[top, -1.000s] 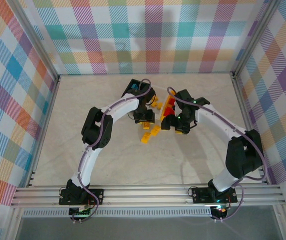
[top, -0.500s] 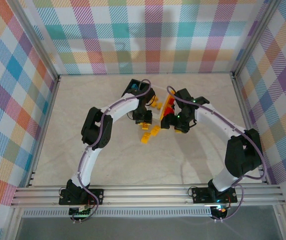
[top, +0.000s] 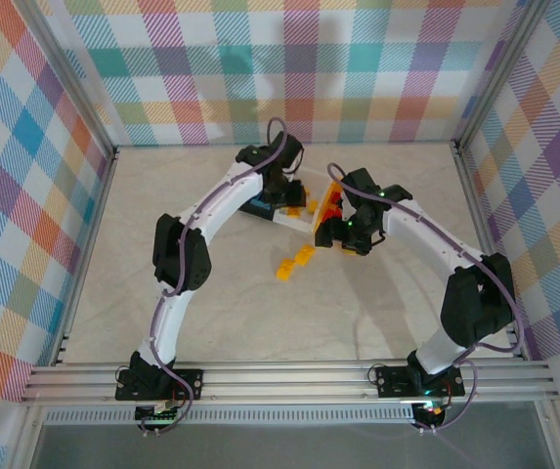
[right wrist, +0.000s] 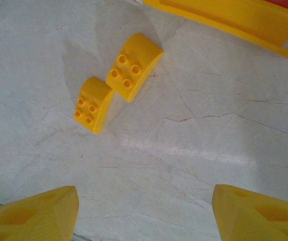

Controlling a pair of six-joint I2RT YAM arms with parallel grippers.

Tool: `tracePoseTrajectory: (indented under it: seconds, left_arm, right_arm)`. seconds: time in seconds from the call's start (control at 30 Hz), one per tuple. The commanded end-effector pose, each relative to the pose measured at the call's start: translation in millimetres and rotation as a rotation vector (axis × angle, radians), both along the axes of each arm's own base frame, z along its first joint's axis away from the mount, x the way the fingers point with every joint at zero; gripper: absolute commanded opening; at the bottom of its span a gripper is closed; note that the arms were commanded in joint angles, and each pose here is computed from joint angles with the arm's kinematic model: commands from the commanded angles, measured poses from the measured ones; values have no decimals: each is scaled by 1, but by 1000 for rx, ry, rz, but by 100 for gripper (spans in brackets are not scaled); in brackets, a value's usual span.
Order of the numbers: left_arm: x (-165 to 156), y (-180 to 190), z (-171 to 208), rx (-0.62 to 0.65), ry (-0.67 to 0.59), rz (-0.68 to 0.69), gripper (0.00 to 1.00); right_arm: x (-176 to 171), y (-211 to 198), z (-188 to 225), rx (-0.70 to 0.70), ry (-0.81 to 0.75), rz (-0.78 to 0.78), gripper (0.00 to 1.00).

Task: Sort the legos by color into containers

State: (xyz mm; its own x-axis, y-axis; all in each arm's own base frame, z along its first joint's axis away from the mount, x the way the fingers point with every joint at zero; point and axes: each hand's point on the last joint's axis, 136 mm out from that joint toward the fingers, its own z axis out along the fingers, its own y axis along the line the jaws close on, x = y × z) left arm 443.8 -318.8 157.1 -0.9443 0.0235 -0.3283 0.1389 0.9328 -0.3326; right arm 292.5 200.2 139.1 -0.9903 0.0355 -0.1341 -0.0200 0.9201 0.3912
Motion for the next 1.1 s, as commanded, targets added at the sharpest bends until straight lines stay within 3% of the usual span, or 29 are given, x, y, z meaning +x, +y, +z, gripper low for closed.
tracePoseTrajectory:
  seconds: [0.0,0.2,0.3,0.57,0.7,0.87,1.07]
  left_arm:
    - [17,-4,-13,-14,19,31,37]
    - [53,-24,-15,-93,-46,64,40]
    - [65,-31,-12,-135,-70,79,58]
    - [55,-32,20,-161,-101,34,64]
    - [31,-15,43,-104,-102,4,65]
    - [-17,21,50,35,-80,-29,67]
    - [-97,57,37,144,20,-94,67]
  right_arm:
    - [-3,0,17,8,-38,13,71]
    - [-6,-3,21,10,-49,3,71]
    - [-10,-5,24,15,-54,-12,71]
    - [-32,-18,29,46,-79,-83,72]
    - [-32,-18,30,46,-85,-69,72]
    - [-7,-8,32,43,-135,-24,75]
    - [39,-5,72,48,-341,-84,76]
